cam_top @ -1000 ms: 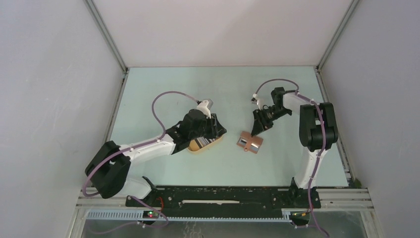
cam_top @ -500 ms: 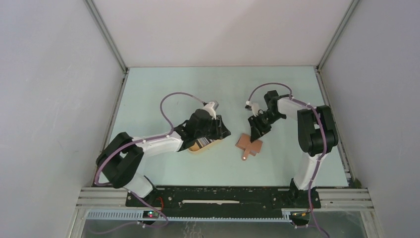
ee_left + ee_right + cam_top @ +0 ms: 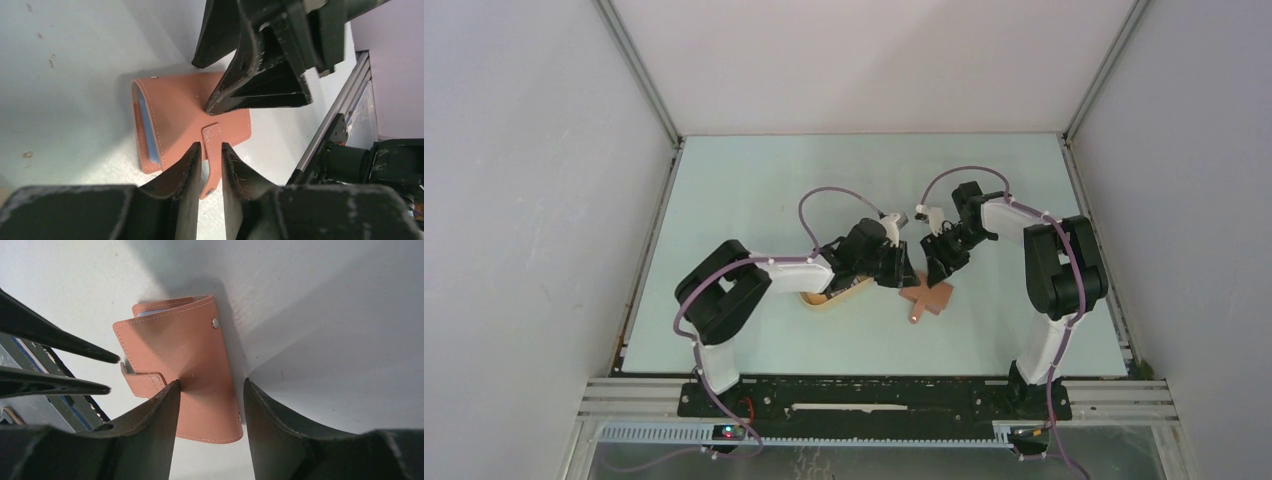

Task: Put the credit cards into the card holder
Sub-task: Close the card holder at the center of the board.

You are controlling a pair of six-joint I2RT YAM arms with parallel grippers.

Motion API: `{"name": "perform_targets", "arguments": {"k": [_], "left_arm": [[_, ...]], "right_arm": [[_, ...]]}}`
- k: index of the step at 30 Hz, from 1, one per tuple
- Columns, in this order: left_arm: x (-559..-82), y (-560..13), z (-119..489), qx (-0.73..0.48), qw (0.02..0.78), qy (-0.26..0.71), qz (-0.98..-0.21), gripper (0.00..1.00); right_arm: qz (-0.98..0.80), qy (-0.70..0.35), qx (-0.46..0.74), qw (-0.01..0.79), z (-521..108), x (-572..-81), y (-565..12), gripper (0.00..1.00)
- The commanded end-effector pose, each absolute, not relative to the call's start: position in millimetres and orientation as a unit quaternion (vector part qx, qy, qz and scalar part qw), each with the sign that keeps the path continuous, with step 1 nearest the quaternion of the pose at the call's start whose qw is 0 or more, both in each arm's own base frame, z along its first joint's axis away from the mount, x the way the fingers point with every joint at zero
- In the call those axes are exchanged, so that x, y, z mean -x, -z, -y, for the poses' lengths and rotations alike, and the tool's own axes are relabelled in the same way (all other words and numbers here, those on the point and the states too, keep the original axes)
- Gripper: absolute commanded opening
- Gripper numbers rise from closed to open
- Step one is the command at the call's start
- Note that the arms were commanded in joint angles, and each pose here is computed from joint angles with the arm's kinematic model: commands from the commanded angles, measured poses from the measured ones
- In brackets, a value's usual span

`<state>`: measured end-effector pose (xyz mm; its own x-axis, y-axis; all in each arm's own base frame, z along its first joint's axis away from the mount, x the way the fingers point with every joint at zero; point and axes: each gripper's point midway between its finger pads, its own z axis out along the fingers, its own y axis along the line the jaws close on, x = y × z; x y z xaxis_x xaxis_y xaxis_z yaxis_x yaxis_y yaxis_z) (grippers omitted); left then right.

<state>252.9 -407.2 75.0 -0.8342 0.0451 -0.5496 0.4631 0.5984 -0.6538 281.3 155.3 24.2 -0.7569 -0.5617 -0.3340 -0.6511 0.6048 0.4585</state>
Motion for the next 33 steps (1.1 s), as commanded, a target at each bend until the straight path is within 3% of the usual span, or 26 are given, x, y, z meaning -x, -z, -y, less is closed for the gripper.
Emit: {"name": "perform_targets", "arguments": {"k": [1,13,23,33], "left_arm": [[-251,-83,425,-0.188,0.237,0.436,-0.848,0.25],[-231,-28,390,-0.196,0.167,0.345,-0.903,0.17],[-228,-19,383,-0.19,0.162,0.331,-0.91,0.15],[-232,-19,381,-0.182,0.167,0.326,-0.913,0.15]], "right_arm": [[-0.891,-0.3,0.33,0.082,-158,-283,-24,0.58],[-0.886,-0.354,0.293,0.066,-158,-279,-37,0.59],[-0.877,-0.395,0.272,0.01,-163,-261,-34,0.58],[-0.874,-0.41,0.258,-0.018,-166,-255,-30,0.51]]}}
